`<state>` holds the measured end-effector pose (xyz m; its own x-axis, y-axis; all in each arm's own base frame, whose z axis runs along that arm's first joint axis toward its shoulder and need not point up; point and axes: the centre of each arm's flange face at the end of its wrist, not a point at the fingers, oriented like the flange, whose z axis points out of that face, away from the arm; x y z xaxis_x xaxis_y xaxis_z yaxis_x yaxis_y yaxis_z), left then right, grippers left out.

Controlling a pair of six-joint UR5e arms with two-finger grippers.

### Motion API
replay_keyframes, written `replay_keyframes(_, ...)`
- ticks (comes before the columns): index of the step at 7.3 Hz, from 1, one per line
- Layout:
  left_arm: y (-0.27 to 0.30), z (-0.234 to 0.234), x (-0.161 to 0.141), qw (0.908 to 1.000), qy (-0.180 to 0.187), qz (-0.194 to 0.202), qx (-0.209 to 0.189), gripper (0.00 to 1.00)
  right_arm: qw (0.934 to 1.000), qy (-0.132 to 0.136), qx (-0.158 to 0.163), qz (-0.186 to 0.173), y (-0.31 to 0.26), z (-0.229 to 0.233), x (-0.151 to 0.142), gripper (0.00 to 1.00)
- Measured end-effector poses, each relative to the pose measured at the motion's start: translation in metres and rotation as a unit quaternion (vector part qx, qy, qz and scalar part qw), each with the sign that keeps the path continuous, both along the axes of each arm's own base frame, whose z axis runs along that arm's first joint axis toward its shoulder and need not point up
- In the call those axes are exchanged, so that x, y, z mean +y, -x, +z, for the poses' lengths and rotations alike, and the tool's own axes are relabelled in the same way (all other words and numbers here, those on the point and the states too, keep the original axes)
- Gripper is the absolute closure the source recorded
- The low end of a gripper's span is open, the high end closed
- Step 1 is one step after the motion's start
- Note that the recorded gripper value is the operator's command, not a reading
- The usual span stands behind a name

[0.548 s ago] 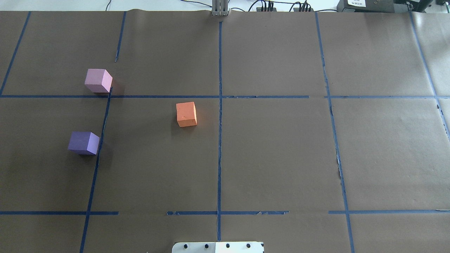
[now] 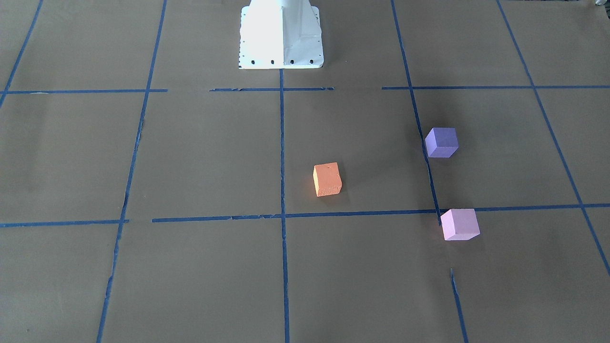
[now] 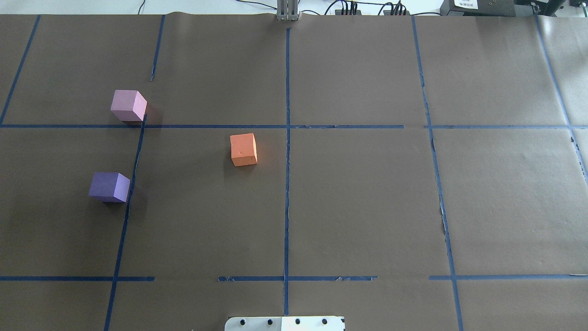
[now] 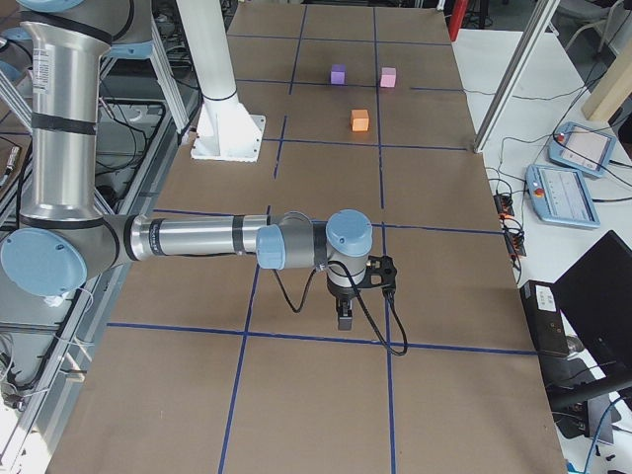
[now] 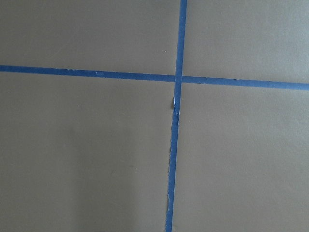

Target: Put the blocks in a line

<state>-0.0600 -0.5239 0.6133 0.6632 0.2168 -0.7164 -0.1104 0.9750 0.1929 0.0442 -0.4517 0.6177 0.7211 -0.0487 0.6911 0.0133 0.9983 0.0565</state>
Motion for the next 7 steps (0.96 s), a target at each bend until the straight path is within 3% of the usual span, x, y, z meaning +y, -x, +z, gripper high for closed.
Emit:
replay_keyframes(3, -0.052, -0.069, -0.013, 0.9977, -0.039, 0.012, 0.055, 0.00, 1.0000, 0.000, 0.000, 0.000, 0.000, 0.000, 0.000, 0.00)
replay_keyframes(5, -0.125, -0.139, -0.035, 0.9974, -0.029, 0.002, 0.066, 0.00, 1.0000, 0.000, 0.000, 0.000, 0.000, 0.000, 0.000, 0.00)
replay_keyframes(7, -0.219, -0.217, -0.053, 0.9978, 0.003, -0.036, 0.055, 0.00, 1.0000, 0.000, 0.000, 0.000, 0.000, 0.000, 0.000, 0.00)
